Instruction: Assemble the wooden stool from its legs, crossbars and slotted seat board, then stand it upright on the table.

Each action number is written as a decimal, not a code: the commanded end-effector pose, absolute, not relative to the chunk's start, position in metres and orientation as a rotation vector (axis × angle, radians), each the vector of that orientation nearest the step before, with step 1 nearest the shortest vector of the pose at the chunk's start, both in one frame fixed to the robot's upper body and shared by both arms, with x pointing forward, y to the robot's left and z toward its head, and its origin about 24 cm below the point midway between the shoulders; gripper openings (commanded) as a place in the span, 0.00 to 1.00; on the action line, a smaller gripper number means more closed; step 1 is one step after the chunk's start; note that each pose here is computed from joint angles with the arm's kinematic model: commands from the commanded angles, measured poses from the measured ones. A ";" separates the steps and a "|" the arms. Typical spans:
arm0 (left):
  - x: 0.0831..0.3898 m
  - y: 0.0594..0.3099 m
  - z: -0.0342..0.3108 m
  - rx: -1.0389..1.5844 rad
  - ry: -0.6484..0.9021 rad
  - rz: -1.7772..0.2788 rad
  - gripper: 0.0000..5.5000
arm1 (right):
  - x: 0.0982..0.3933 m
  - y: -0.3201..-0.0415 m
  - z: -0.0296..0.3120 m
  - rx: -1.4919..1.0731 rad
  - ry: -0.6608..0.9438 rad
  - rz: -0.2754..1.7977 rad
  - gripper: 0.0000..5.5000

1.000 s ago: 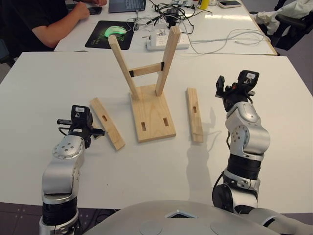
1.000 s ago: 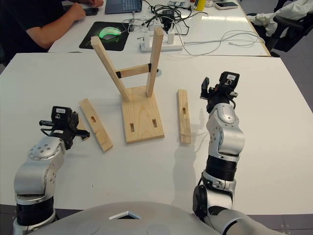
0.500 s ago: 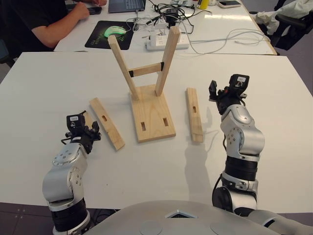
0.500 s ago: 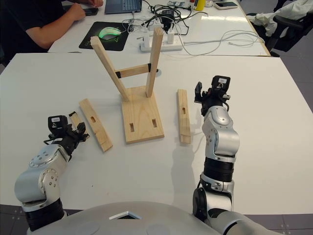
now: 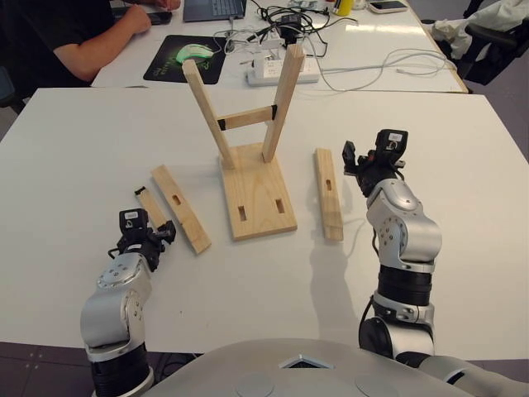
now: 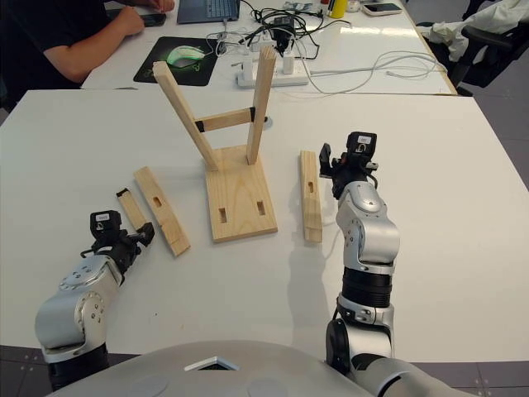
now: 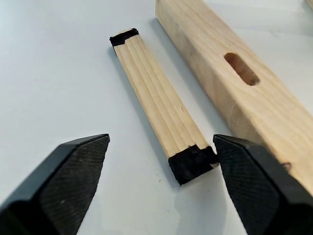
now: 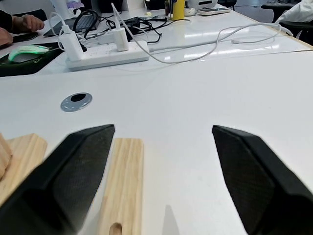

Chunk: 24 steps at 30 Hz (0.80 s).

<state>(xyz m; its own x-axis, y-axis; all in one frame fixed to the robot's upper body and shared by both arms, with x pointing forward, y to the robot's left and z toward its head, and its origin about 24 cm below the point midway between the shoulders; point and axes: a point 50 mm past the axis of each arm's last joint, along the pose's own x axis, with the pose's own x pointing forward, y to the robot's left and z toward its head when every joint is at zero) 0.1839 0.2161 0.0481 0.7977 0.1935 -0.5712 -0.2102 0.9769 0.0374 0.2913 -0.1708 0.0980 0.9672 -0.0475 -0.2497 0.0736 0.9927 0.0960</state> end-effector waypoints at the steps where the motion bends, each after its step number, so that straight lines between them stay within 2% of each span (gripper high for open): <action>1: 0.181 0.218 0.041 -0.031 0.634 0.244 0.72 | 0.295 -0.167 0.100 0.100 0.257 -0.034 0.68; 12: 0.180 0.248 0.047 0.119 0.620 0.299 0.72 | 0.293 -0.170 0.099 0.100 0.261 -0.052 0.68; 24: 0.188 0.237 0.043 -0.016 0.611 0.265 0.72 | 0.295 -0.166 0.100 0.096 0.262 -0.035 0.68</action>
<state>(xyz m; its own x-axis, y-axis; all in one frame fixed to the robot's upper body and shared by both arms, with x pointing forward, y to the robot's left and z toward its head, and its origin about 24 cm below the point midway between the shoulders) 0.1869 0.2377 0.0485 0.7977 0.2533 -0.5473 -0.2430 0.9656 0.0927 0.2924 -0.1687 0.0974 0.9657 -0.0359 -0.2573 0.0597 0.9946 0.0854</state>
